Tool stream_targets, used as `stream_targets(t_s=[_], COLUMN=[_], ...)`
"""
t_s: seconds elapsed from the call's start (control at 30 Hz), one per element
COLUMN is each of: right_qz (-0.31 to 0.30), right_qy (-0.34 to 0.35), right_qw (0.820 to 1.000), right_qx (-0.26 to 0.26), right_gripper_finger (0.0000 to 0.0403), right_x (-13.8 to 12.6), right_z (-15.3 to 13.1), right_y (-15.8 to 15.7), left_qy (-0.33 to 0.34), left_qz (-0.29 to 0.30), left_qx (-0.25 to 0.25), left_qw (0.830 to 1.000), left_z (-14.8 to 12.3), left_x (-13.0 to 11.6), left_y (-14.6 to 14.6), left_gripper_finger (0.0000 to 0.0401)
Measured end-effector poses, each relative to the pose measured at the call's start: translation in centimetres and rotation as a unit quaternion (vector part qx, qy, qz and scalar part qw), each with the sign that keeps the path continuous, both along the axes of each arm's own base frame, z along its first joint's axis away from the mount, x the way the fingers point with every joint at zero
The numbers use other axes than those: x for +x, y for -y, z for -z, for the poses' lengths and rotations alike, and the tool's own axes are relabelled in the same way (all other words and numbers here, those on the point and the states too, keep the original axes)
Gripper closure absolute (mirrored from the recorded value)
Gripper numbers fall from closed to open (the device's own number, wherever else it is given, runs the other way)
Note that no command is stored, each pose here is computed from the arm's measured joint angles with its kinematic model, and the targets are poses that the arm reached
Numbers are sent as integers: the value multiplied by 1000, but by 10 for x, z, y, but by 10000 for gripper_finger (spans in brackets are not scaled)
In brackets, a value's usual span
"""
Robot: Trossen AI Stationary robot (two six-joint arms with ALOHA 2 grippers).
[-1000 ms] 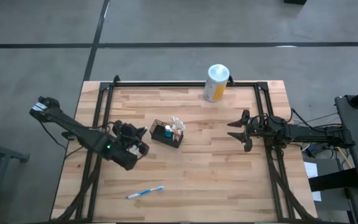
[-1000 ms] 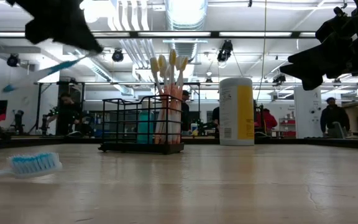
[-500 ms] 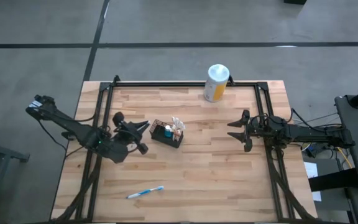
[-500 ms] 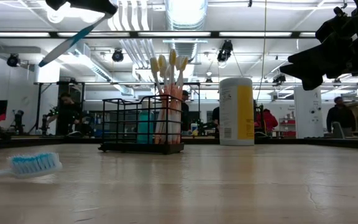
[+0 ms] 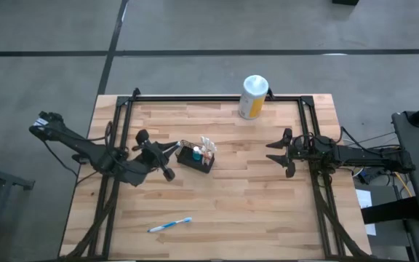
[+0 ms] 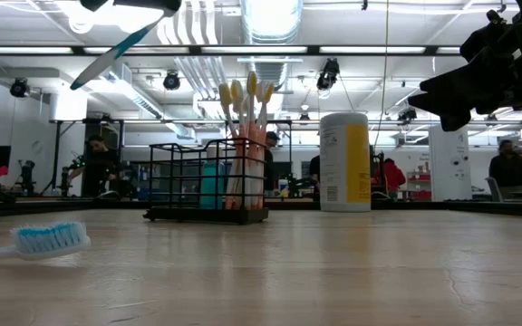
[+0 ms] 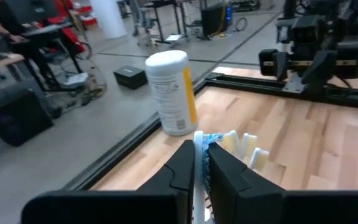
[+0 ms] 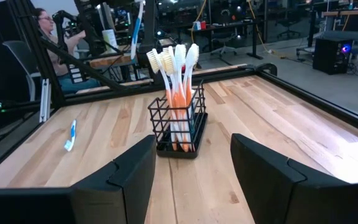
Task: Pick & Place toothbrushing station
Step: Put the blue toothbrush into the left section of the wire organizer
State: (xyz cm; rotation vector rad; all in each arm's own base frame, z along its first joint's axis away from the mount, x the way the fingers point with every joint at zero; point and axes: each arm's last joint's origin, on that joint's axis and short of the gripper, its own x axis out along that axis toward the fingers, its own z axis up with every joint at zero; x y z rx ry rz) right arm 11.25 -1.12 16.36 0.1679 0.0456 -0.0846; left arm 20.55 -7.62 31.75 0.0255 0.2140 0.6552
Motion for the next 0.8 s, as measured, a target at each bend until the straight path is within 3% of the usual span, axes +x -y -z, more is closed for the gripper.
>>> stream_targets(t_s=[0.23,0.43,0.8], right_qz=[0,0,0], right_qy=[0,0,0], right_qw=[1000,1000,1000], right_qx=[0,0,0], right_gripper_finger=[199,199,199], right_x=[0,0,0], right_z=[0,0,0], right_y=[0,0,0], left_qy=[1,44,201], left_qz=[49,87,173], left_qx=[-12,-3,39], left_qw=[999,995,963], left_z=[-12,-11,30], left_x=[-3,-6,-14], left_y=[-17,-36,-61], left_gripper_finger=[371,371,369])
